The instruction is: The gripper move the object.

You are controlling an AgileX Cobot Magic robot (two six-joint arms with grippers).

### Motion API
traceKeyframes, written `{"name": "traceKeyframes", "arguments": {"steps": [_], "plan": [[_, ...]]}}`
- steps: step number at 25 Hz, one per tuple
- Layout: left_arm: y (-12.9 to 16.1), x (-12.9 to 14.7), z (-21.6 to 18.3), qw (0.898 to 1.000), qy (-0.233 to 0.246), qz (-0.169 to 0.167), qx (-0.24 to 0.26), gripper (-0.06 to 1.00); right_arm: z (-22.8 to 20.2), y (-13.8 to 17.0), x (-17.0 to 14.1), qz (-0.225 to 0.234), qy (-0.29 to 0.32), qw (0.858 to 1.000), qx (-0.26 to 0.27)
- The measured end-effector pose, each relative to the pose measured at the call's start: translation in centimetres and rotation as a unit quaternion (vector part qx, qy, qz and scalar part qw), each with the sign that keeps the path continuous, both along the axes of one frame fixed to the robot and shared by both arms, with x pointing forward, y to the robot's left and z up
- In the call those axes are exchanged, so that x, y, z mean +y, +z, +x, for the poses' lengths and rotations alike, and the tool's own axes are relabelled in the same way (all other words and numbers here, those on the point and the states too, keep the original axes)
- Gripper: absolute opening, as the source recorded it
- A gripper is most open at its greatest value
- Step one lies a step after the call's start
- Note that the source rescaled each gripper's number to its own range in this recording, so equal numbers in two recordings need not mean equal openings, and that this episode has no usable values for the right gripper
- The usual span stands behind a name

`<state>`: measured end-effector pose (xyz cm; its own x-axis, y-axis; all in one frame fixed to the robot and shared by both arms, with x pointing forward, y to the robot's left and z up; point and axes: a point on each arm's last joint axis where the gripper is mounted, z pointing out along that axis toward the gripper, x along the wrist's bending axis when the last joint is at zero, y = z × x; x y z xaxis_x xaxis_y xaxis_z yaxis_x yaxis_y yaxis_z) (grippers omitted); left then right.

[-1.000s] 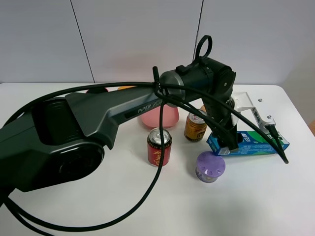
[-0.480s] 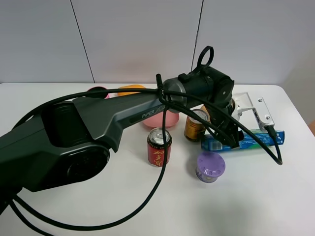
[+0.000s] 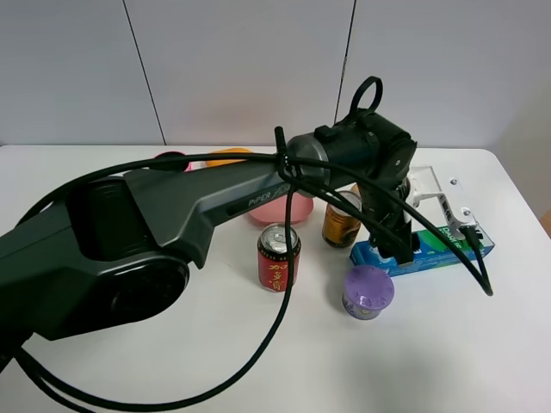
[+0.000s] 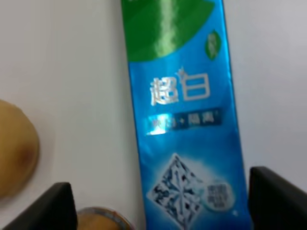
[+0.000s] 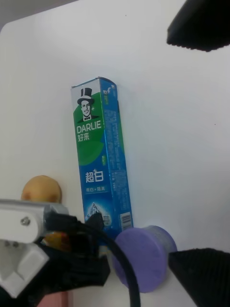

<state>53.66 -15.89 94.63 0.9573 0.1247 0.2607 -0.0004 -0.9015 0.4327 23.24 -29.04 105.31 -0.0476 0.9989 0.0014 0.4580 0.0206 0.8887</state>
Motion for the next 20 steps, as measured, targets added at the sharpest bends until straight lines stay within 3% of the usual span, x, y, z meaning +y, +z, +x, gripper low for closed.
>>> {"name": "traceKeyframes", "arguments": {"steps": [6,11,15,20], "plan": [[9.3,2.6,-2.0,1.0,0.012,-0.001,-0.001,0.41,0.0,0.0,0.0,0.0,0.0,1.0,0.0],[18.3,9.0,-0.6,0.996,0.07,-0.021,-0.055,0.41,0.0,0.0,0.0,0.0,0.0,1.0,0.0],[25.3,17.0,1.9,0.98,0.152,-0.076,-0.106,0.41,0.0,0.0,0.0,0.0,0.0,1.0,0.0],[32.7,27.9,2.0,0.943,0.251,-0.167,-0.139,0.41,0.0,0.0,0.0,0.0,0.0,1.0,0.0]]}}
